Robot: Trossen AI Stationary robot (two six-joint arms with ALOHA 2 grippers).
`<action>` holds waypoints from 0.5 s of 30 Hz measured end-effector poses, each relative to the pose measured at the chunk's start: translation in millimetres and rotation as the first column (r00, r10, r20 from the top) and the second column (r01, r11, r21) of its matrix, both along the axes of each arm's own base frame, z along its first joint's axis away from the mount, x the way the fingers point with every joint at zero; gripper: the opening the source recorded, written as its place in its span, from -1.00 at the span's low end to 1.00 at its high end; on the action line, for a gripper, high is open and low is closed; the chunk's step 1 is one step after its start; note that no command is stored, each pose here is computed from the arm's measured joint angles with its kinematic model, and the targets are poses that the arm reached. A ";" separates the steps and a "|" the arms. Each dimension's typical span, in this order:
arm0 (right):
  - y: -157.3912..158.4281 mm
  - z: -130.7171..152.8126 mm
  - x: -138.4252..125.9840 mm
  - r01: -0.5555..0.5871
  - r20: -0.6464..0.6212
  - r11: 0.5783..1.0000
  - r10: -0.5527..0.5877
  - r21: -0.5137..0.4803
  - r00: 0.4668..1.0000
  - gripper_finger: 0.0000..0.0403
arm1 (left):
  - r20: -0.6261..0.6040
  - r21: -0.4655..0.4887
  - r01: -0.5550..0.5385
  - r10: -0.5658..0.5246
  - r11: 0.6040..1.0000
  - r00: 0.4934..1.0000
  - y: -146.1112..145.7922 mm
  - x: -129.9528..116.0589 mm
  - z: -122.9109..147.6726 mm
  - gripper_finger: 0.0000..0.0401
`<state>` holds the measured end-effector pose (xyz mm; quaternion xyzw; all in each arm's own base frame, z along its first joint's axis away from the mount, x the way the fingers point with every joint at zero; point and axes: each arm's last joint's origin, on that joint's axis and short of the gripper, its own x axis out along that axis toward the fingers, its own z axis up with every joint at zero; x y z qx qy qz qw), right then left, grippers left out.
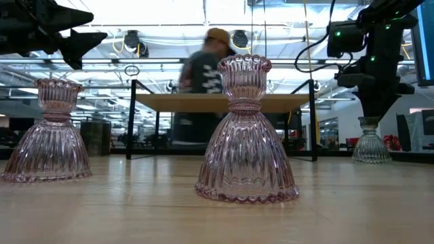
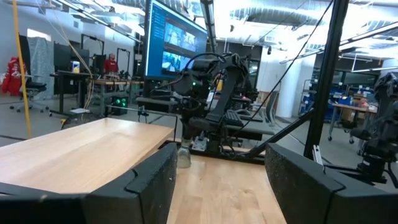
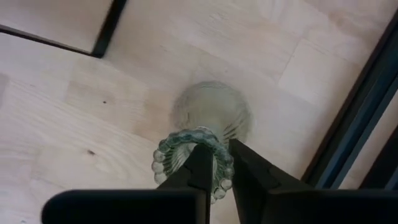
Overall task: Pick & Place candle stick holders
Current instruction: Put the transparent candle holder on the shelf
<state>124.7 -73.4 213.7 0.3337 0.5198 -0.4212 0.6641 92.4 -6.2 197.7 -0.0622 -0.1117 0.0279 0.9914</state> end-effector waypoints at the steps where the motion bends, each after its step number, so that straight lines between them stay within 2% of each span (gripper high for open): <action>1: 1.2 1.7 -2.2 0.004 0.006 1.000 -0.004 -0.005 1.000 -0.90 | 0.001 -0.007 0.001 -0.001 1.000 1.000 0.0 0.0 0.0 0.21; 8: 12.3 10.3 -21.6 0.056 0.016 0.998 -0.057 0.022 0.998 -0.90 | 0.008 -0.098 0.023 -0.022 0.995 1.000 0.0 0.0 0.0 0.21; 15: 18.9 32.9 -26.9 0.051 0.174 0.997 -0.062 0.064 0.983 -0.90 | 0.020 -0.208 0.049 -0.046 0.977 0.999 0.0 0.0 0.0 0.21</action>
